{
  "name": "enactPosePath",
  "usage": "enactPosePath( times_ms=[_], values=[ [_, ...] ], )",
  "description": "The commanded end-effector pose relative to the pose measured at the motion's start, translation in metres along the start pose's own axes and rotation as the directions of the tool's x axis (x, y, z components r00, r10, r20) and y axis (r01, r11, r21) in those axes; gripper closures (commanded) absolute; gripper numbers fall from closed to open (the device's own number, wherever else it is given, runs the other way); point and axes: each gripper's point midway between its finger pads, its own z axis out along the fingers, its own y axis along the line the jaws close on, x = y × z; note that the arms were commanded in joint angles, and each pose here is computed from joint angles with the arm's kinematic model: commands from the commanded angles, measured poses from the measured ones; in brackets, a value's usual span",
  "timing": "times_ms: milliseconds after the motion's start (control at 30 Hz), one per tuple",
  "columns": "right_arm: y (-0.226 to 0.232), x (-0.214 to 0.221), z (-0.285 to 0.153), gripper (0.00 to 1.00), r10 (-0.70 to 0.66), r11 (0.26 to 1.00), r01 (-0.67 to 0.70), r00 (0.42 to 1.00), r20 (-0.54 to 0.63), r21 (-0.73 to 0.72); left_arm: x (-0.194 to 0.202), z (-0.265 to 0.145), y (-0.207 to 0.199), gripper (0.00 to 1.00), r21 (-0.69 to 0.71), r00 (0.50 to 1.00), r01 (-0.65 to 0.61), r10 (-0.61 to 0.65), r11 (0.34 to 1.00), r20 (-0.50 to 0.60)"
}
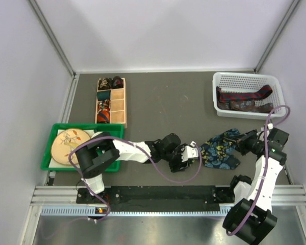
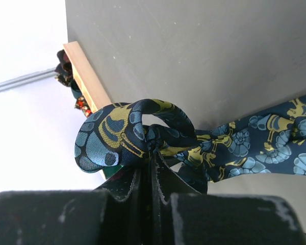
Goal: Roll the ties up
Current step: Place the tie at the center of the board.
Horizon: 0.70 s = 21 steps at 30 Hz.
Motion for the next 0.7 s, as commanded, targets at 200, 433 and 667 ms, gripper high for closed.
enactPosePath(
  times_ms=[200,433,667],
  values=[
    [-0.002,0.001,0.004,1.00,-0.162,0.986,0.162,0.987,0.001,-0.027,-0.015,-0.033,0.007,0.98,0.034,0.993,-0.080,0.082,0.996,-0.087],
    [0.001,0.033,0.023,1.00,-0.306,0.951,0.302,0.950,-0.066,-0.069,0.001,-0.108,0.004,1.00,0.135,0.976,-0.001,0.031,0.991,-0.218],
    [0.016,0.087,0.062,0.96,-0.556,0.831,0.542,0.802,-0.220,-0.124,0.035,-0.175,0.017,1.00,0.244,0.911,0.015,0.087,0.970,-0.404]
  ],
)
